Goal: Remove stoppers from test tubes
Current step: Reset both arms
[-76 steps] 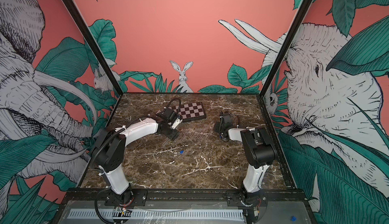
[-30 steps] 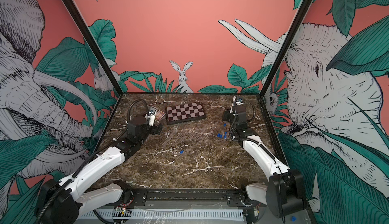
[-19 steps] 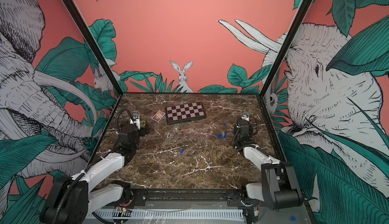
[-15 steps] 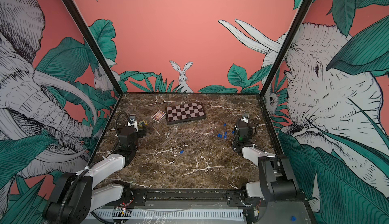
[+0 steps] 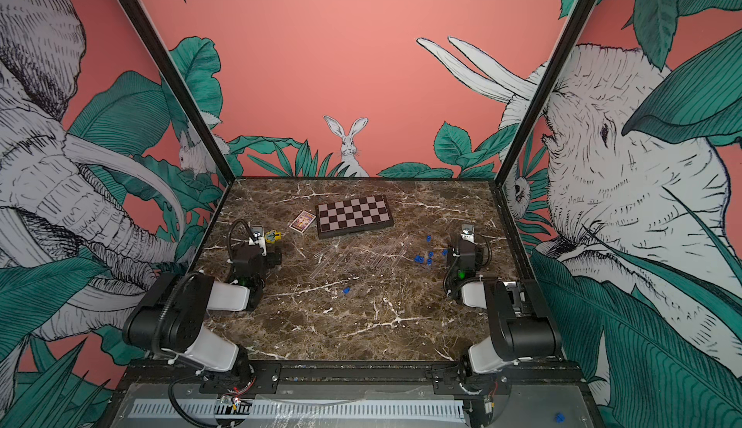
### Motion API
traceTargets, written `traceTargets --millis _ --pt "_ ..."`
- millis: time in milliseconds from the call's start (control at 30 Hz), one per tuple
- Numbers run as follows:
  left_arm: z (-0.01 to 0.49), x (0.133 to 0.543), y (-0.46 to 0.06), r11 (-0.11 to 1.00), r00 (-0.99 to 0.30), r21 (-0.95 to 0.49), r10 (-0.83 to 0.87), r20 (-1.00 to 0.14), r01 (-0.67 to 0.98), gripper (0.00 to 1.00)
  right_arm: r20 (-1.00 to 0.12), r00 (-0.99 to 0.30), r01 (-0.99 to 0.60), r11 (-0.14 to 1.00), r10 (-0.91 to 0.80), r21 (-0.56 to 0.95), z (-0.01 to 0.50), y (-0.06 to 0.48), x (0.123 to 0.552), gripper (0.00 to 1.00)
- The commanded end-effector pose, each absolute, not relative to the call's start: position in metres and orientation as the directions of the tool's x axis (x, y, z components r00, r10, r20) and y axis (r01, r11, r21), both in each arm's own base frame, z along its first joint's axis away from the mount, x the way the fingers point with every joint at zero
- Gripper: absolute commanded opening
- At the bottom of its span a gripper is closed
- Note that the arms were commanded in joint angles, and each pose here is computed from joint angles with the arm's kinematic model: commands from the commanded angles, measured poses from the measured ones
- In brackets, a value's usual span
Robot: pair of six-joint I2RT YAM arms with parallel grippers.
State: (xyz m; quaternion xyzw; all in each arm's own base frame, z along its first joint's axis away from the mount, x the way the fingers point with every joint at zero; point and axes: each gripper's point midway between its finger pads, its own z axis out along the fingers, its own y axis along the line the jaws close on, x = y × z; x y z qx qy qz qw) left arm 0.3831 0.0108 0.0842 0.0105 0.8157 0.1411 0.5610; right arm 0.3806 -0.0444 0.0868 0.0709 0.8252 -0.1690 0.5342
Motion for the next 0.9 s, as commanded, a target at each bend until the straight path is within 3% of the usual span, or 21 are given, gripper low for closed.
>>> traceTargets --millis 0,33,100,167,800,867 --pt "0.102 0.395 0.006 0.972 -0.291 0.205 0.164 -0.942 -0.115 0.99 -0.928 -0.370 0.282 0.946 -0.045 -0.158 0.095 -0.040 0.384 0.83" --pt "0.105 0.397 0.006 0.971 -0.283 0.206 0.165 -0.945 -0.119 0.99 -0.932 -0.358 0.286 0.945 -0.051 -0.161 0.096 -0.040 0.385 0.99" --pt "0.095 0.396 0.007 0.975 -0.358 0.195 0.146 -0.922 -0.105 0.99 -0.933 -0.356 0.286 0.945 -0.052 -0.162 0.096 -0.040 0.385 0.99" --pt "0.101 0.399 0.009 0.974 -0.316 0.194 0.148 -0.937 -0.118 1.00 -0.932 -0.359 0.283 0.946 -0.051 -0.160 0.096 -0.040 0.385 0.99" --pt "0.098 0.397 0.010 0.974 -0.343 0.193 0.142 -0.929 -0.118 1.00 -0.929 -0.366 0.273 0.947 -0.060 -0.168 0.095 -0.037 0.386 0.99" --pt "0.099 0.397 0.010 0.974 -0.342 0.193 0.143 -0.929 -0.119 0.99 -0.925 -0.369 0.201 0.964 -0.090 -0.174 0.094 -0.026 0.389 0.99"
